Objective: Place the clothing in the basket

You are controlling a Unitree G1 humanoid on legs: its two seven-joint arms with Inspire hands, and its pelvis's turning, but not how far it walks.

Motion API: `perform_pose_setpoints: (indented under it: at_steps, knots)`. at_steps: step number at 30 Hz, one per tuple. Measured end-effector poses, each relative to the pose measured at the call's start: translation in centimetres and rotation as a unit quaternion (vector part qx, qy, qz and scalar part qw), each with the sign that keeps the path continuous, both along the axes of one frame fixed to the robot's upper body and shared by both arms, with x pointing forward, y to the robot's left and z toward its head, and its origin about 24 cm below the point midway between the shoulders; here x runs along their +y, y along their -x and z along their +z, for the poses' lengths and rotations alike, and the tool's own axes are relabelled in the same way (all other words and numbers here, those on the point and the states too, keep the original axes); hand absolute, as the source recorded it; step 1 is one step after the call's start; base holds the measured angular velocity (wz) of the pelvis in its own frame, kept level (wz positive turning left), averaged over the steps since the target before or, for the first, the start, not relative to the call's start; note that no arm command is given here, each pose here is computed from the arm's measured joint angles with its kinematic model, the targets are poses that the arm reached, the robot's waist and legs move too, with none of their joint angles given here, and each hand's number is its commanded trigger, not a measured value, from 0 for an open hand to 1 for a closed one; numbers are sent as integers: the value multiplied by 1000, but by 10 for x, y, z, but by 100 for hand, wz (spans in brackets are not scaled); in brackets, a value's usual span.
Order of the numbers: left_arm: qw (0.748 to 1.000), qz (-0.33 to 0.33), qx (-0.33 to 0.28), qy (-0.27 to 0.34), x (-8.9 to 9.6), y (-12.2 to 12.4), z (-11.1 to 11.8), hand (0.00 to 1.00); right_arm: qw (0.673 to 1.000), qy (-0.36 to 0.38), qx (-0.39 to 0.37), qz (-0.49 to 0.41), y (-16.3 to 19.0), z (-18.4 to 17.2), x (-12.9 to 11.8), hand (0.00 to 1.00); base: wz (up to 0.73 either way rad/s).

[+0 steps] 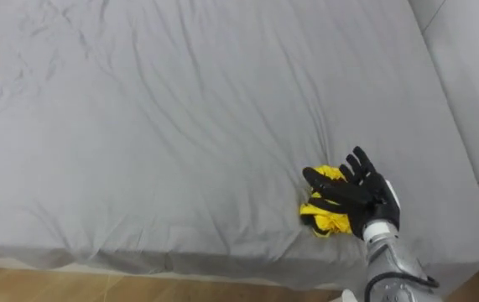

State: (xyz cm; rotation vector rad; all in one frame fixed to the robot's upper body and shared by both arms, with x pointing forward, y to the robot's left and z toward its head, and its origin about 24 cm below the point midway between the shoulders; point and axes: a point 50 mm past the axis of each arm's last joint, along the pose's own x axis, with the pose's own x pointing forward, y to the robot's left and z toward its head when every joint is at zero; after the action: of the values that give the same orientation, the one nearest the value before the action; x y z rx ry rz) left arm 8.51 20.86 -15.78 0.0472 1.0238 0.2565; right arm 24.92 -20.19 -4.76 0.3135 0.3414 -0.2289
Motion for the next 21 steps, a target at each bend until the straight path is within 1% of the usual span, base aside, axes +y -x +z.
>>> perform_pose_setpoints:
  at_steps: [4, 5, 7, 13, 16, 21]
  knots:
    - [1000, -1, 9, -4, 0, -4, -1, 0, 997, 62, 39, 5, -4, -9, -3, 0, 3]
    - [1000, -2, 10, -4, 0, -5, -2, 0, 997, 68, 43, 1, -6, -10, -3, 0, 0]
    - [1000, -4, 19, -3, 0, -11, -2, 0, 994, 94, 55, -17, -15, -9, -6, 0, 2]
    - [999, -34, 16, -6, -6, -26, -1, 0, 978, 168, 108, -64, -18, -16, -18, 0, 8]
    - [999, -31, 15, -3, -7, -29, 0, 0, 968, 195, 123, -98, -19, -15, -28, 0, 21]
    - [999, -33, 11, 0, -9, -36, 1, 0, 959, 208, 136, -137, -23, -11, -37, 0, 8]
